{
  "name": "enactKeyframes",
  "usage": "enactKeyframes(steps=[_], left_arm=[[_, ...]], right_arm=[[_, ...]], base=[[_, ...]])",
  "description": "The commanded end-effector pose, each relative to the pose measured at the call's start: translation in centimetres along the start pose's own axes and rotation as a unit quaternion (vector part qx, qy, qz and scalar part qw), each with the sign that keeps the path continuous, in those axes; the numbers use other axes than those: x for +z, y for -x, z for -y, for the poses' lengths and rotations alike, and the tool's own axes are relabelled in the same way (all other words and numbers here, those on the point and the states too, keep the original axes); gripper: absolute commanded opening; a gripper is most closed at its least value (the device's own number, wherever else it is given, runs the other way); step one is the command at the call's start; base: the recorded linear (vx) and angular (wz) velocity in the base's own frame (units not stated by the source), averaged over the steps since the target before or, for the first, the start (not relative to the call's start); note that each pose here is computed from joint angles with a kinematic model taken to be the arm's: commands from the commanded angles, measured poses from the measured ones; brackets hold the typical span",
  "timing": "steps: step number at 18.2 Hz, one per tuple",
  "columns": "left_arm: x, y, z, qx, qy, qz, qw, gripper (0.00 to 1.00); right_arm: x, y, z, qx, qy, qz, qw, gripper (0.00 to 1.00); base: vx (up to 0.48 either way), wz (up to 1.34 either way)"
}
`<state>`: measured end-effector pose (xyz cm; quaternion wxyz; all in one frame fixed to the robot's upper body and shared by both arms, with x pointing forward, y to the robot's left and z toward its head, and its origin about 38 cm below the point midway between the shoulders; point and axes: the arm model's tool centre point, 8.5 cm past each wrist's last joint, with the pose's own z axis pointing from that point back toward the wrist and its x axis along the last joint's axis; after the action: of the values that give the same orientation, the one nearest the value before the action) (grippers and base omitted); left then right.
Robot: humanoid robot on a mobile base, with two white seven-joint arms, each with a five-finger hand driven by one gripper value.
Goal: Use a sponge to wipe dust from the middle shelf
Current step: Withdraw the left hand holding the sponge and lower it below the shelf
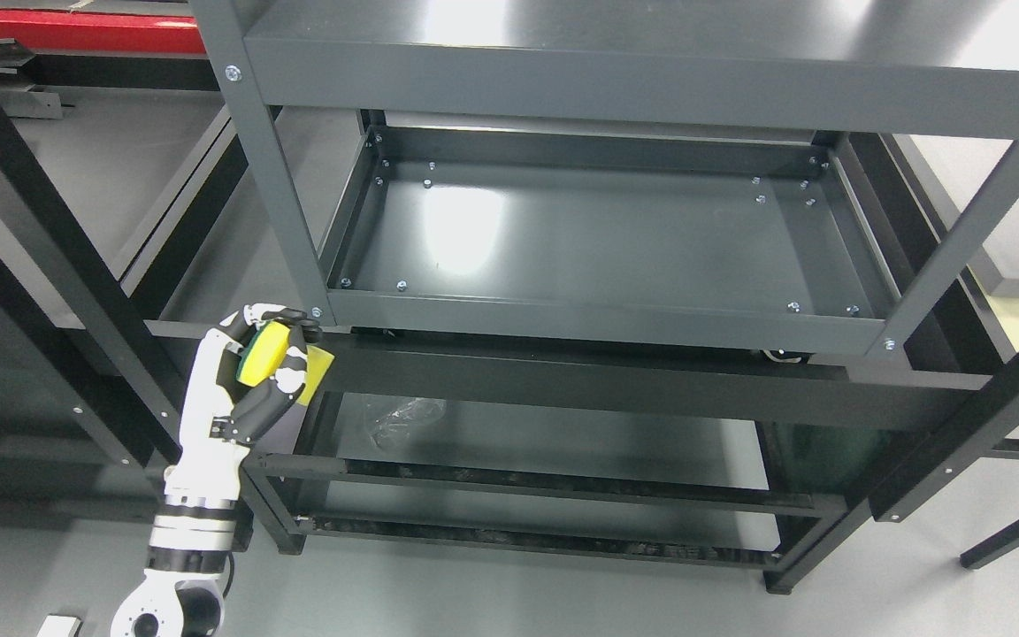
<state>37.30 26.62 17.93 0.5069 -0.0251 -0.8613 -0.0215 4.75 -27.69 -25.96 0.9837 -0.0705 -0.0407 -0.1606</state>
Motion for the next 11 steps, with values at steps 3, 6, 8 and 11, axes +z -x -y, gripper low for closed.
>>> enactKeyframes(steps=[3, 6, 8, 11], left_arm=[[0.37, -0.50, 0.18, 0.009, -0.008, 0.008, 1.000, 0.00], [0.38, -0.49, 0.30, 0.010, -0.006, 0.008, 1.000, 0.00], [0.38, -0.48, 0.30, 0.010, -0.006, 0.008, 1.000, 0.00], [0.32, -0.52, 0.27, 0.009, -0.005, 0.008, 1.000, 0.00]], right_arm=[[-0.06, -0.18, 1.04, 0.002, 0.009, -0.026, 1.000, 1.00], [-0.07, -0.20, 1.04, 0.002, 0.009, -0.025, 1.000, 1.00], [-0.07, -0.20, 1.04, 0.002, 0.009, -0.025, 1.000, 1.00], [-0.07, -0.20, 1.04, 0.002, 0.009, -0.025, 1.000, 1.00]], base=[[0.000, 0.00], [0.000, 0.00], [0.000, 0.00], [0.000, 0.00]])
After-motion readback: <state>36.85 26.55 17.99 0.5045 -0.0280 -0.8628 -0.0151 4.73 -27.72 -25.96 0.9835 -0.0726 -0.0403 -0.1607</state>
